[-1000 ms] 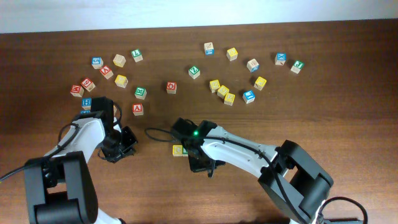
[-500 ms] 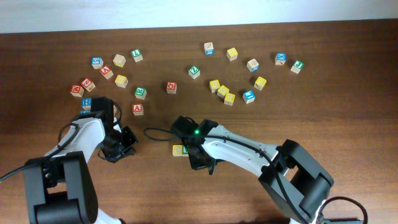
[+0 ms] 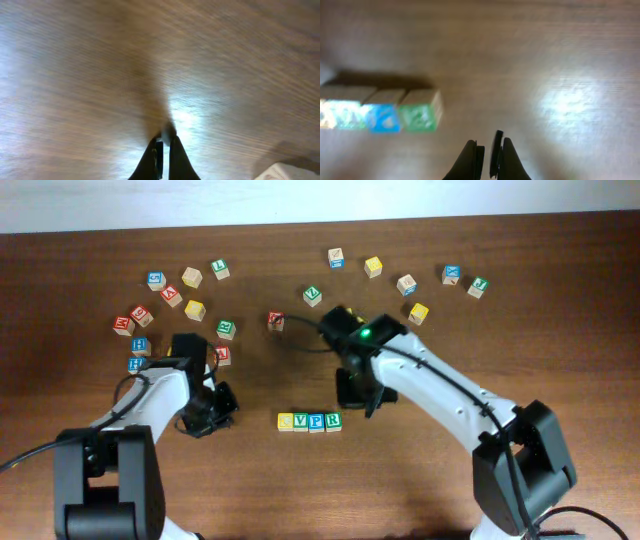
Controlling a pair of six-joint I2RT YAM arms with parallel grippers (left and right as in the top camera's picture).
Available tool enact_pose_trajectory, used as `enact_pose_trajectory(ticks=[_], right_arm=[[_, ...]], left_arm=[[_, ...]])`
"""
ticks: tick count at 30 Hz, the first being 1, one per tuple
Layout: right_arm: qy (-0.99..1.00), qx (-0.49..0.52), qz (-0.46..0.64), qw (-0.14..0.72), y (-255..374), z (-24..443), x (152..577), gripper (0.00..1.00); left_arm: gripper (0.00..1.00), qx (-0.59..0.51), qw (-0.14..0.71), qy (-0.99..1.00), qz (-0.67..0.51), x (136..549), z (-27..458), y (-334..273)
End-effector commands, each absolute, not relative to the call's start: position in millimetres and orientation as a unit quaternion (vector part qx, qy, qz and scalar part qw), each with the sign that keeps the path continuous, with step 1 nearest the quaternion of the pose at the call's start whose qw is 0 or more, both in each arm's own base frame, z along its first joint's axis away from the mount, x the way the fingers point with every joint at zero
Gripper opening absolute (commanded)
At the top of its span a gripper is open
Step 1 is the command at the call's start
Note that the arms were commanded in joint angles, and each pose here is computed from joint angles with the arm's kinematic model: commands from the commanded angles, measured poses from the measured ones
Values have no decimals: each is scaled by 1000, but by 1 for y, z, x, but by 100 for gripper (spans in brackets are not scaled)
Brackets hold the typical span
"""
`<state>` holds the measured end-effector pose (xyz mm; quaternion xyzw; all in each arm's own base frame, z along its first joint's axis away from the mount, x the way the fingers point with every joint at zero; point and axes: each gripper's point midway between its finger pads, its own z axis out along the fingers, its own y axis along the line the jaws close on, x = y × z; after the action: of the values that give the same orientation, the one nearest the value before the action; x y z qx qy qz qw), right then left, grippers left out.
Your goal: Spell out CVPR
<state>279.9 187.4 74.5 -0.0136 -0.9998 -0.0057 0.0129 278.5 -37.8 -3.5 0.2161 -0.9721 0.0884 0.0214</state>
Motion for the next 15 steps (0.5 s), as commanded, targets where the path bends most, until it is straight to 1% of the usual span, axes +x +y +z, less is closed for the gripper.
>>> enact_pose_trajectory(ticks=[1,4,7,15], right_arm=[[-999,-12,-29,36,182,54,270,4],[-996,-10,-77,38,197,33,265,4],[-994,-9,-100,46,203,23,259,4],[-990,-1,-131,54,214,12,250,5]], left_arm=[[0,198,22,-976,91,280,-6,-56],[0,163,26,-982,92,275,-6,-78],[0,158,23,-983,93,274,-6,-90],[0,125,19,-987,104,272,-5,-113]])
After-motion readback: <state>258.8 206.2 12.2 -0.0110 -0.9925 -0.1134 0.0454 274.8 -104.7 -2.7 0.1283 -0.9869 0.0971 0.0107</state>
